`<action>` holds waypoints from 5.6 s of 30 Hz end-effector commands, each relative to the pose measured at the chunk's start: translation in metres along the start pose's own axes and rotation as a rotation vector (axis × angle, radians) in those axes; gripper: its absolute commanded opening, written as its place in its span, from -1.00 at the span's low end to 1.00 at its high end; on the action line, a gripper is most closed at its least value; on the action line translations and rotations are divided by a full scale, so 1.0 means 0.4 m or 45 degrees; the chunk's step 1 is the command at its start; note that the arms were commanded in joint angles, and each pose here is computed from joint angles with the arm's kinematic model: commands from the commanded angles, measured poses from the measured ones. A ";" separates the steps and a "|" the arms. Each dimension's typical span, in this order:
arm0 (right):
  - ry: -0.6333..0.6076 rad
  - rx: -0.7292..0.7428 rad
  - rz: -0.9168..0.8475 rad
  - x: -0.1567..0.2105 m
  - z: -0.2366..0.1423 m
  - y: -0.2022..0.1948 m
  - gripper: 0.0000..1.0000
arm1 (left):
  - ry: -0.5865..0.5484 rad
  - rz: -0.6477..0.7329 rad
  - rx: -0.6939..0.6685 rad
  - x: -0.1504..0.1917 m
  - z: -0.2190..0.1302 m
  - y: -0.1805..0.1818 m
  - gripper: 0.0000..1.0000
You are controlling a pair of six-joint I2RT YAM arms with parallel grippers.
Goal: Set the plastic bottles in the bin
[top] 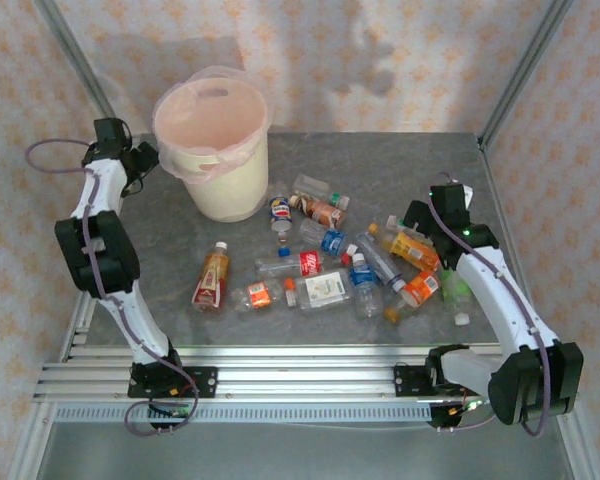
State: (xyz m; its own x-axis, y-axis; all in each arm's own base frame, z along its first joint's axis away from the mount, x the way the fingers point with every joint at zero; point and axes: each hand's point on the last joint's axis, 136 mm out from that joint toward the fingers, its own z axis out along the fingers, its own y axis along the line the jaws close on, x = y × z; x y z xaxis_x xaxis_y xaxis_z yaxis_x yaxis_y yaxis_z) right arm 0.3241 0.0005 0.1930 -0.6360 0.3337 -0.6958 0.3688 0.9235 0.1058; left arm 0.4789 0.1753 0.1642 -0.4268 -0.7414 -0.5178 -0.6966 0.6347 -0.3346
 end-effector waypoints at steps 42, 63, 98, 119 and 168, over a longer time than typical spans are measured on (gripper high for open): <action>-0.033 0.082 0.088 -0.004 -0.104 -0.048 0.98 | 0.470 0.645 -0.172 0.755 -0.294 0.158 1.00; -0.035 0.073 0.090 0.006 -0.108 -0.053 0.98 | 0.377 0.564 -0.450 0.729 -0.182 0.243 0.75; -0.018 0.022 0.114 0.002 -0.088 -0.022 0.98 | 0.161 0.298 -0.409 0.587 -0.206 0.217 -0.31; -0.070 -0.056 0.148 -0.011 -0.131 -0.017 0.98 | -0.325 0.165 -0.115 0.313 -0.603 0.129 -0.41; 0.056 -0.134 0.223 0.036 -0.112 0.022 0.98 | -0.132 0.784 0.323 0.175 -0.114 -0.627 -0.39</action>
State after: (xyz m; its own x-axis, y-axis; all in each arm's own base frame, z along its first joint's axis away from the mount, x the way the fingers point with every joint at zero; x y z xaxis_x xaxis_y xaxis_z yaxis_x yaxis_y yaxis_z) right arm 0.2902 0.0210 0.2204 -0.5883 0.4880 -0.6448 0.3929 0.8694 0.2995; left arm 0.6074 -0.0430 0.2640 -0.5705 -0.2731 -0.7745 -0.2138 0.9600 -0.1810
